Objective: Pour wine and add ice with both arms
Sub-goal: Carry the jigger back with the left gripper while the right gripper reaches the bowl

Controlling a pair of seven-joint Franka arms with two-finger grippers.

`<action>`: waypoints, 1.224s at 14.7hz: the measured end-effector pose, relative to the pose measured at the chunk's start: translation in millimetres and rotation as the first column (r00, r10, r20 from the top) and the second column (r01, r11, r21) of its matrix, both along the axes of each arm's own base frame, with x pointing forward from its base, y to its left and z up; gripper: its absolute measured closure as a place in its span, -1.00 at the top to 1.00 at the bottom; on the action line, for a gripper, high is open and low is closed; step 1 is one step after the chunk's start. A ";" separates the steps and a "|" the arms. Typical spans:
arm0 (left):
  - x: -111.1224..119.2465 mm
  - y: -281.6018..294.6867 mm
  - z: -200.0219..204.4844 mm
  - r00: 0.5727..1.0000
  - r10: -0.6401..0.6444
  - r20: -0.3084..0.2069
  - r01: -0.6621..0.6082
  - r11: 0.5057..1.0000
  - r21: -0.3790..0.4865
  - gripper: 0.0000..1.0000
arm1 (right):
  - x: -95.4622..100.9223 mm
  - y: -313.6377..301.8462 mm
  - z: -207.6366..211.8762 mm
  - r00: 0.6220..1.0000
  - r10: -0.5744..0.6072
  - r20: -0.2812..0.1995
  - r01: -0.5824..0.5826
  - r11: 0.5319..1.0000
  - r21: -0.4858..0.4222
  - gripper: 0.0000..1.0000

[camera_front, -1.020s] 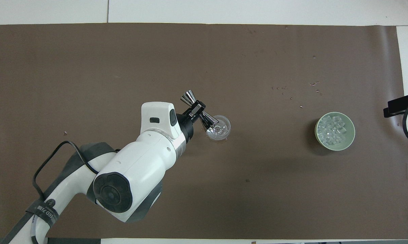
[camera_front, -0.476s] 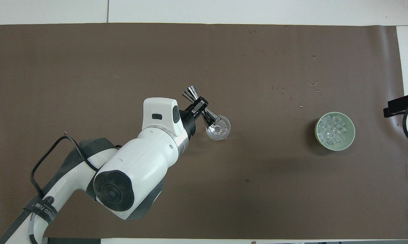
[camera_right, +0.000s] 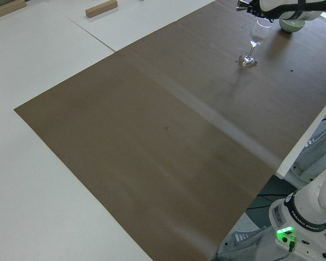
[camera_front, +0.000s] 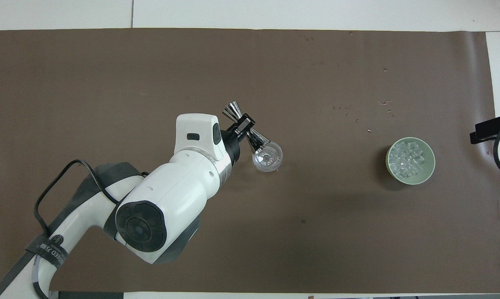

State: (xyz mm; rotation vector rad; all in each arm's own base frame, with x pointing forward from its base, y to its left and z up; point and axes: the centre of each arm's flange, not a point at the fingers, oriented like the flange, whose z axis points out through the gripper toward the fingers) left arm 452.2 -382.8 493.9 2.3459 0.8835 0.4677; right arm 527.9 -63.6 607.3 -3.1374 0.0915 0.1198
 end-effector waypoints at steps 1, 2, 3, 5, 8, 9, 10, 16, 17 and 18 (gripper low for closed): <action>4.6 4.1 -2.1 0.998 0.053 -0.027 -0.054 0.998 -0.027 -0.57 | 0.0 0.0 0.0 1.000 0.000 0.000 0.000 1.000 0.000 1.00; 8.8 7.8 -3.9 0.993 0.104 -0.054 -0.106 0.993 -0.053 -0.57 | 0.0 0.0 0.0 1.000 0.000 0.000 0.000 1.000 0.000 1.00; 12.9 11.8 -4.8 0.986 0.147 -0.077 -0.153 0.985 -0.074 -0.57 | 0.0 0.0 0.0 1.000 0.000 0.000 0.000 1.000 0.000 1.00; 20.7 22.0 -7.6 0.967 0.222 -0.125 -0.233 0.968 -0.087 -0.57 | 0.0 0.0 0.0 1.000 0.000 0.000 0.000 1.000 0.000 1.00; 37.4 47.4 -13.2 0.921 0.325 -0.215 -0.349 0.933 -0.086 -0.57 | 0.0 0.0 0.0 1.000 0.000 0.000 0.000 1.000 0.000 1.00; 45.6 60.1 -13.7 0.895 0.363 -0.258 -0.399 0.911 -0.104 -0.57 | 0.0 0.0 0.0 1.000 0.000 0.000 0.000 1.000 0.000 1.00; 53.5 73.5 -13.9 0.869 0.397 -0.296 -0.445 0.888 -0.115 -0.57 | 0.0 0.0 0.0 1.000 0.000 0.000 0.000 1.000 0.000 1.00; 92.8 160.4 -14.5 0.669 0.535 -0.516 -0.696 0.695 -0.181 -0.57 | -0.1 -0.9 0.0 1.000 -0.002 0.000 0.002 1.000 0.000 1.00; 98.2 175.9 -15.5 0.632 0.547 -0.549 -0.732 0.654 -0.190 -0.57 | -0.1 -0.4 0.0 1.000 -0.001 0.000 0.001 1.000 0.000 1.00; 103.9 193.3 -16.7 0.593 0.557 -0.582 -0.767 0.611 -0.197 -0.57 | -0.1 -0.3 -0.1 1.000 -0.001 -0.001 0.001 1.000 0.000 1.00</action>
